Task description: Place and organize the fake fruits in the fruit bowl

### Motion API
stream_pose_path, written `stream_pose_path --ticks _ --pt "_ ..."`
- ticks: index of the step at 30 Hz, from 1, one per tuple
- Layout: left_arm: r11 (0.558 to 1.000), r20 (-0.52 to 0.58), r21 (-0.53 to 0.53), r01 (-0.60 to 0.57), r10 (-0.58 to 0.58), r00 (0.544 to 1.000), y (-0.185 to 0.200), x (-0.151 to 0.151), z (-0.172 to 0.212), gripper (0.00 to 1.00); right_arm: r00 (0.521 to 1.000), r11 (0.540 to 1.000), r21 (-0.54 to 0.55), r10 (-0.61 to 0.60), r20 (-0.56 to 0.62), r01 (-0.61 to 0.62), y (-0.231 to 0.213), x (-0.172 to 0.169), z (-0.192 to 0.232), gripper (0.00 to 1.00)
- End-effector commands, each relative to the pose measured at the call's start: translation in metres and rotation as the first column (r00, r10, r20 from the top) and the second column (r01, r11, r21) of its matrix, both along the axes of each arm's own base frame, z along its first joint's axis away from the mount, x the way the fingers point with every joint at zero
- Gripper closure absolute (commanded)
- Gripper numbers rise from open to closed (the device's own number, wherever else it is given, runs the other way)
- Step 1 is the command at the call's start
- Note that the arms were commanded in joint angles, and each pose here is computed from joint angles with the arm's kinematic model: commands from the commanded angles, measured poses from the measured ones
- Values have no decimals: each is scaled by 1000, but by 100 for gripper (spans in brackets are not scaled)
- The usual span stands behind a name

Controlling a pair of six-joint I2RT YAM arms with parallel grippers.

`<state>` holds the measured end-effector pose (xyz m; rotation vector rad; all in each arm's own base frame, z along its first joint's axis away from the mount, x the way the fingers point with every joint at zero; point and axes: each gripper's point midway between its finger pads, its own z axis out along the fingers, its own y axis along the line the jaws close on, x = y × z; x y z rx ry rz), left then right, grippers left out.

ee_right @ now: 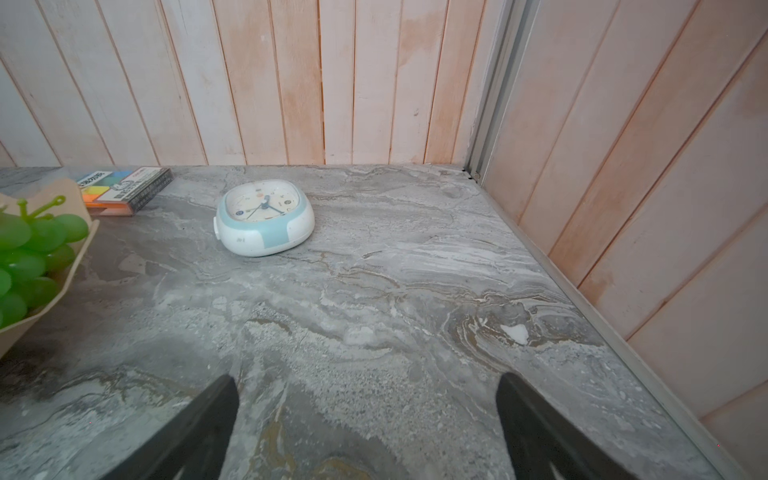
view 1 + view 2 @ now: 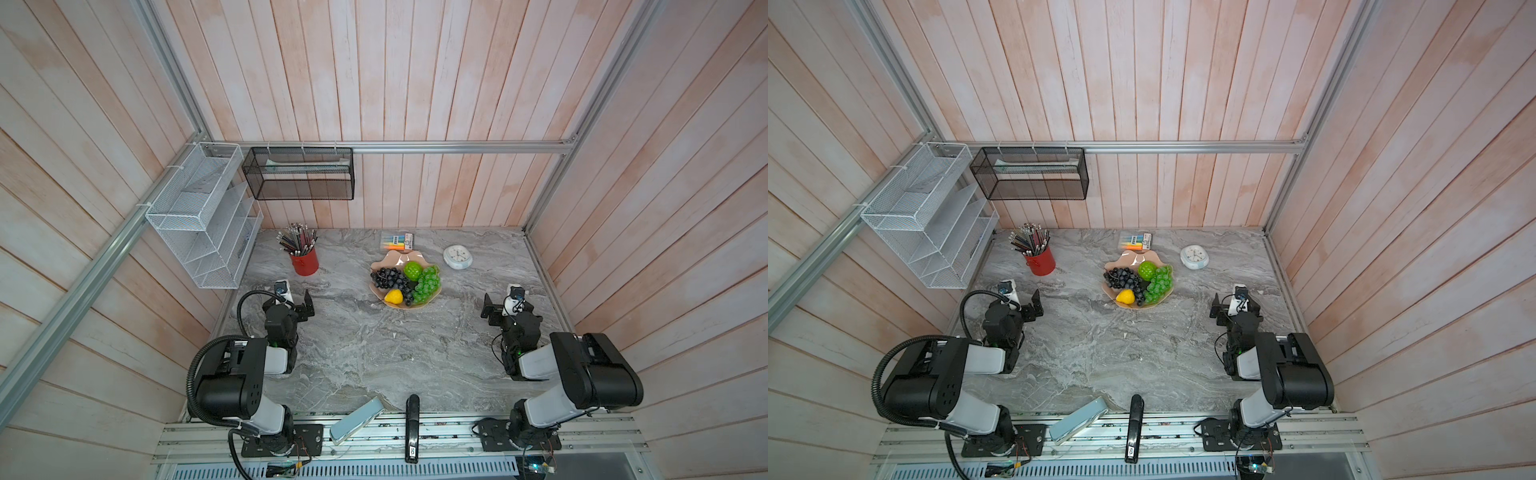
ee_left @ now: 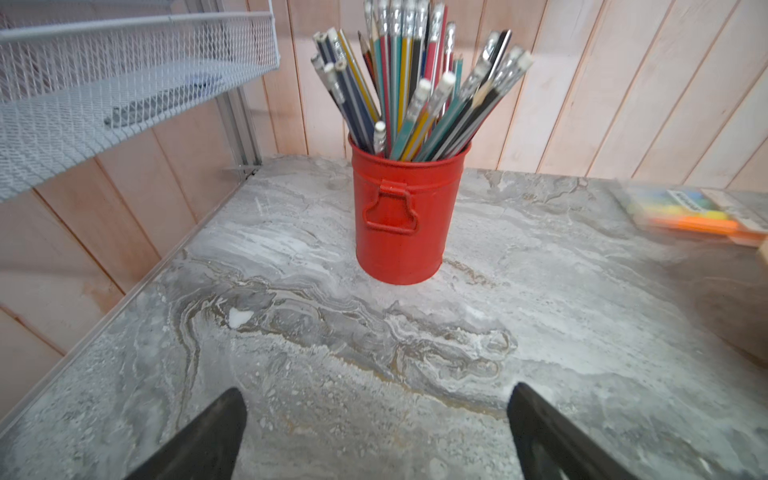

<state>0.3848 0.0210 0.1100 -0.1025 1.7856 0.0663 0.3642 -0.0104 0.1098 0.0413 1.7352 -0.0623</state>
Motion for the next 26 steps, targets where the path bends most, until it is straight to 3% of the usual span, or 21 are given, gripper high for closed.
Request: stream_pose_path --ticks 1,6,26 --pt "1000 72 -10 25 -24 997 -4 4 17 0 999 1000 19 20 46 -21 -2 8 19 2" --pt "1000 74 -9 23 -23 997 -5 3 18 0 998 997 49 -56 27 55 -16 12 15 2" --pt "1000 74 -3 24 -24 997 -6 4 18 0 999 998 42 -41 19 41 -13 14 15 2"
